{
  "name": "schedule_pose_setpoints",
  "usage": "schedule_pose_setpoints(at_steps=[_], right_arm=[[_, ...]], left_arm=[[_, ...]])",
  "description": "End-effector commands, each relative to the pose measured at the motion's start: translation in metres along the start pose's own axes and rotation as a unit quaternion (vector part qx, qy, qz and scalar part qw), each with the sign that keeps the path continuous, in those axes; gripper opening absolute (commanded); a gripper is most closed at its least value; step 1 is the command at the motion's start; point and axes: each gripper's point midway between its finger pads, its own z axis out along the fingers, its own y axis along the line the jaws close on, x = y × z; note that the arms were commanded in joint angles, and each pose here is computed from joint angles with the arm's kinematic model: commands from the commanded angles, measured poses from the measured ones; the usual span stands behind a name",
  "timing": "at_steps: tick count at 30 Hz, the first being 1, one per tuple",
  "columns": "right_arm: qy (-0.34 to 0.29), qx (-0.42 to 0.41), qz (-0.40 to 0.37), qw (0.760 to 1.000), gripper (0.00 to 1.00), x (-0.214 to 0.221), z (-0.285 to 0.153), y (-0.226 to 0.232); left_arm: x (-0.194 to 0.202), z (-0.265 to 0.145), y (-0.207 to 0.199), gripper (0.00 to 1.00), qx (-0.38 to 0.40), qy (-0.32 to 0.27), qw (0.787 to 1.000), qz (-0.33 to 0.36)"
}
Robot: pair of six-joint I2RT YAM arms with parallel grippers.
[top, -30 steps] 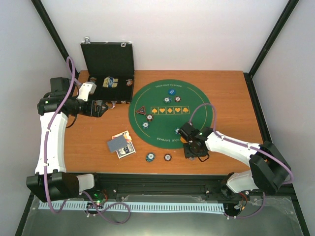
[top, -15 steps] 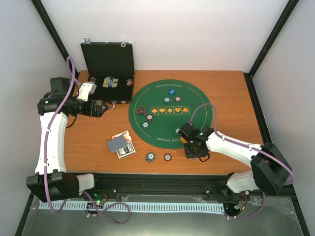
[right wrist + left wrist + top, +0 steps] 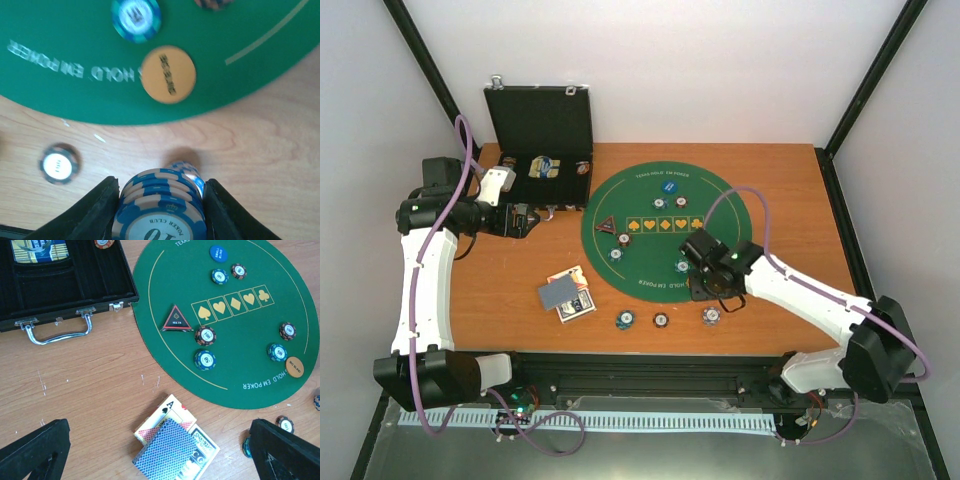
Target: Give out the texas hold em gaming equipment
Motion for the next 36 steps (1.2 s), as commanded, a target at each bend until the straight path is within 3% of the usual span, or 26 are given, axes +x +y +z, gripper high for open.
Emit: schedule_pose_setpoints(at_steps=[1,10,18,36], right_arm=[[-0.04,-0.007,-0.022,0.999,0.32,-0.038,-0.018,0.022],[-0.071,-0.008,-0.093,0.993,0.31,-0.155,0.016,0.106],[-0.069,-0.028,-0.093,0.993,0.3,-0.238,0.067,0.156],[-0.047,-0.04,-0.076,0.995,0.31,-0.252,0.133,0.158]], left_arm=[[-0.009,-0.009,-0.001,1.0,-0.003,-0.02,1.0,0.0],[-0.009,-0.009,-0.003,1.0,-0.001,-0.021,1.0,-0.001],[-0.012,-0.006,-0.002,1.0,0.005,-0.02,1.0,-0.003],[-0.01,-0.002,0.0,1.0,0.005,-0.018,1.0,0.0]])
